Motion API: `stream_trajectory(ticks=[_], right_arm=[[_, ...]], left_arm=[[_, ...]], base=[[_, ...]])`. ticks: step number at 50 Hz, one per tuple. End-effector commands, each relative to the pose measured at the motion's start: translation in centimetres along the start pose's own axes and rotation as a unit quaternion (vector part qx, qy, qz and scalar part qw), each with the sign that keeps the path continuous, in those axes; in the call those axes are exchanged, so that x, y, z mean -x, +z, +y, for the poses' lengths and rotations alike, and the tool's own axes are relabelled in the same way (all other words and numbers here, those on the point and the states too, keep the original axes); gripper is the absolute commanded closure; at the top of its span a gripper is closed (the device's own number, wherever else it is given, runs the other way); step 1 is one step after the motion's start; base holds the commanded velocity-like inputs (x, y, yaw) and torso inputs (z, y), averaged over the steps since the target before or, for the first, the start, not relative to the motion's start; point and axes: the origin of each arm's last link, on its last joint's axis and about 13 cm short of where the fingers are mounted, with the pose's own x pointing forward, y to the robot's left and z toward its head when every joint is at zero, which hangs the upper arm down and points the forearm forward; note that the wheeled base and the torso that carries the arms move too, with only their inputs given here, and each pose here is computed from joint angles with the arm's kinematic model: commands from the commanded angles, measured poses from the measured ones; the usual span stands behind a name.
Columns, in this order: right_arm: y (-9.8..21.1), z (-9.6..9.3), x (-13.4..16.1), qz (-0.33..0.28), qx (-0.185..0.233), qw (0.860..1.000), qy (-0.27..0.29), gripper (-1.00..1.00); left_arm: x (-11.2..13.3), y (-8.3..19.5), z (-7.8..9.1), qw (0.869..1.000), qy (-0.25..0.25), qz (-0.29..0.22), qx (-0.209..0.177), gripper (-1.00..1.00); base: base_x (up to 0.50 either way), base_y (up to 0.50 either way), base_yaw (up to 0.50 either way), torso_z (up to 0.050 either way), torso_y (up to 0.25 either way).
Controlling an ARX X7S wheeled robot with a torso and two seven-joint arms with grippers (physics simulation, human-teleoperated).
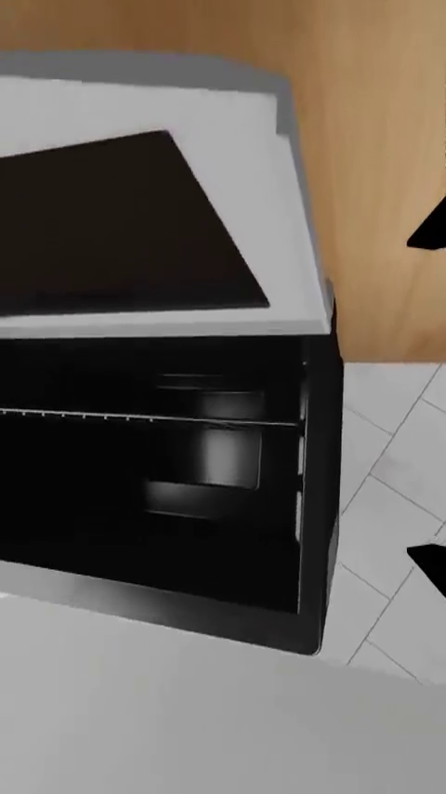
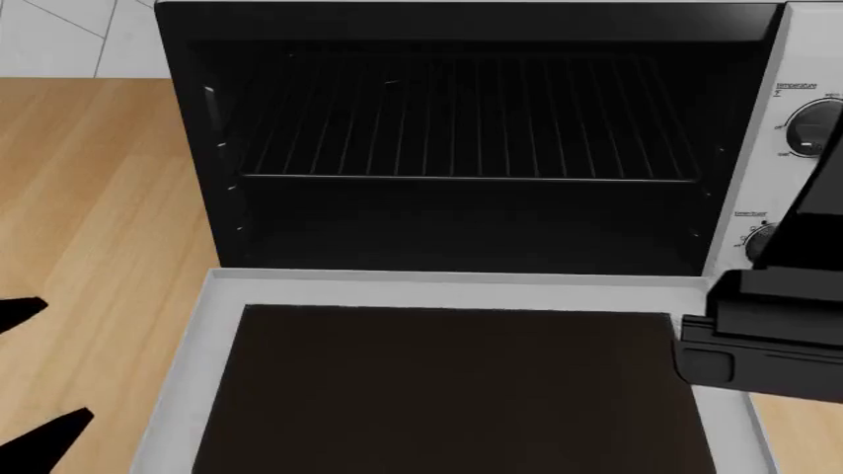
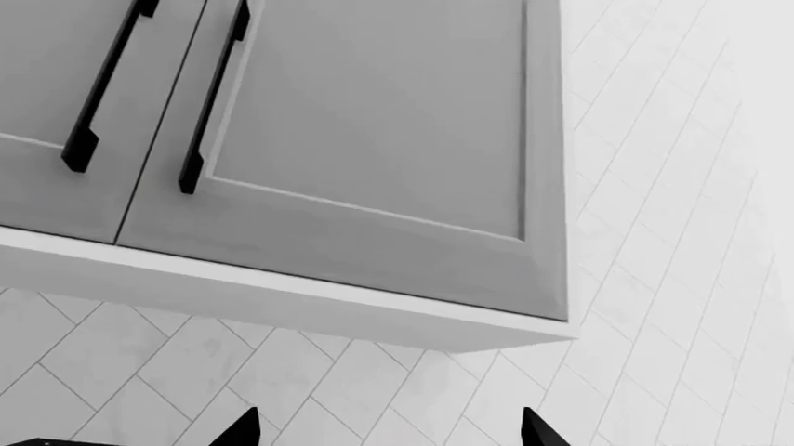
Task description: Close the toaster oven door.
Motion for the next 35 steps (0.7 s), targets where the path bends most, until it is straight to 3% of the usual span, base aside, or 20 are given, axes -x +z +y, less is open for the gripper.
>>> stream_trajectory(ticks=[1, 19, 35], right_arm=[[0.0, -0.1, 0.1, 0.001, -0.002, 1.000, -0.003, -1.00], [0.1, -0.2, 0.2, 0.003, 0.002, 1.000, -0.007, -1.00], [0.0, -0.3, 0.3, 0.006, 0.005, 1.000, -0.008, -1.00]], left_arm=[[-0.6, -0.1, -1.3, 0.999, -0.039, -0.011, -0.019, -1.00], [-2.5, -0.9, -2.9, 0.998, -0.052, -0.017, -0.011, -1.00], [-3.9, -1.5, -2.9, 0.998, -0.052, -0.021, -0.011, -1.00]], base=[[0.00, 0.00, 0.00, 0.000, 0.000], [0.00, 0.00, 0.00, 0.000, 0.000], [0.00, 0.00, 0.00, 0.000, 0.000]])
